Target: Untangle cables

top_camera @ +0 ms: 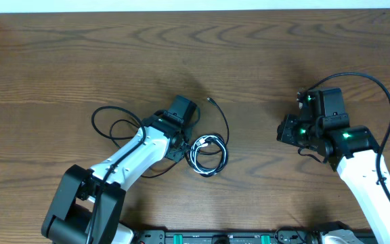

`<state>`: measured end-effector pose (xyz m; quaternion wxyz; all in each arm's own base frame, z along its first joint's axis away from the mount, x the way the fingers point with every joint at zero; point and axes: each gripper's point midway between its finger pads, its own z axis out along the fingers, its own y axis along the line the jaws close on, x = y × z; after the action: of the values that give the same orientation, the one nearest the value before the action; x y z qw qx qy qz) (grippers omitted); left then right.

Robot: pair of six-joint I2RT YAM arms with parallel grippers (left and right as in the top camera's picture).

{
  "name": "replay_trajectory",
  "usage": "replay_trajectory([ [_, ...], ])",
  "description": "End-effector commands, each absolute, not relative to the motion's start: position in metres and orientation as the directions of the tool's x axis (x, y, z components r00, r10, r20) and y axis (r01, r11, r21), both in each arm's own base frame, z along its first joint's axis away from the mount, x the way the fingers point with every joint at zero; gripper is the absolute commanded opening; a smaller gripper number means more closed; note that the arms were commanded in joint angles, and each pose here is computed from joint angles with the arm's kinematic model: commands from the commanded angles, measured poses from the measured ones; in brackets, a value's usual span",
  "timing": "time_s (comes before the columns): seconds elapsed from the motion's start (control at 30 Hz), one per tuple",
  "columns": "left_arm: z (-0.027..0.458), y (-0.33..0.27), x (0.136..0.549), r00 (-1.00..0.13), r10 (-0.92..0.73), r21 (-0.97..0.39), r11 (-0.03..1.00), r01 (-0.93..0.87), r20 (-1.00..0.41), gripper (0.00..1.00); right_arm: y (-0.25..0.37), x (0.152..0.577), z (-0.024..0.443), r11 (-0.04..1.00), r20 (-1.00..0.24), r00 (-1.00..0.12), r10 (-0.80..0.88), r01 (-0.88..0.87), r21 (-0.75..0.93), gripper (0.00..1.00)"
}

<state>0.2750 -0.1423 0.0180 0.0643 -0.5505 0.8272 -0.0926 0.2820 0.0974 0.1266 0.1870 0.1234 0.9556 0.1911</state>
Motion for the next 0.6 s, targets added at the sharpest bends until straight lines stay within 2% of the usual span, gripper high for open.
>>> replay_trajectory([
  [0.0, 0.0187, -0.1380, 0.2758, -0.387, -0.921, -0.223, 0.385, -0.896, -0.036, 0.30, 0.1005, 0.2782, 0.1223, 0.904, -0.304, -0.910, 0.281, 0.146, 0.401, 0.04],
  [0.1, 0.0134, -0.1375, 0.2747, -0.387, -0.921, -0.207, 0.386, -0.899, -0.037, 0.29, 0.1005, 0.2782, 0.1223, 0.904, -0.304, -0.910, 0.281, 0.145, 0.401, 0.03],
  [0.2, 0.0105, -0.1369, 0.2737, -0.384, -0.922, -0.197, 0.384, -0.902, -0.037, 0.19, 0.1005, 0.2781, 0.1223, 0.904, -0.303, -0.910, 0.281, 0.145, 0.401, 0.03],
  [0.4, 0.0109, -0.1381, 0.2759, -0.385, -0.922, -0.207, 0.384, -0.900, -0.036, 0.19, 0.1005, 0.2781, 0.1223, 0.904, -0.303, -0.910, 0.281, 0.145, 0.401, 0.03],
  [0.47, 0.0109, -0.1381, 0.2759, -0.385, -0.922, -0.207, 0.384, -0.900, -0.036, 0.09, 0.1005, 0.2782, 0.1223, 0.904, -0.304, -0.910, 0.281, 0.145, 0.401, 0.04],
  [0.57, 0.0106, -0.1382, 0.2754, -0.391, -0.920, -0.205, 0.390, -0.898, -0.038, 0.08, 0.1005, 0.2781, 0.1223, 0.904, -0.303, -0.910, 0.281, 0.145, 0.401, 0.04],
])
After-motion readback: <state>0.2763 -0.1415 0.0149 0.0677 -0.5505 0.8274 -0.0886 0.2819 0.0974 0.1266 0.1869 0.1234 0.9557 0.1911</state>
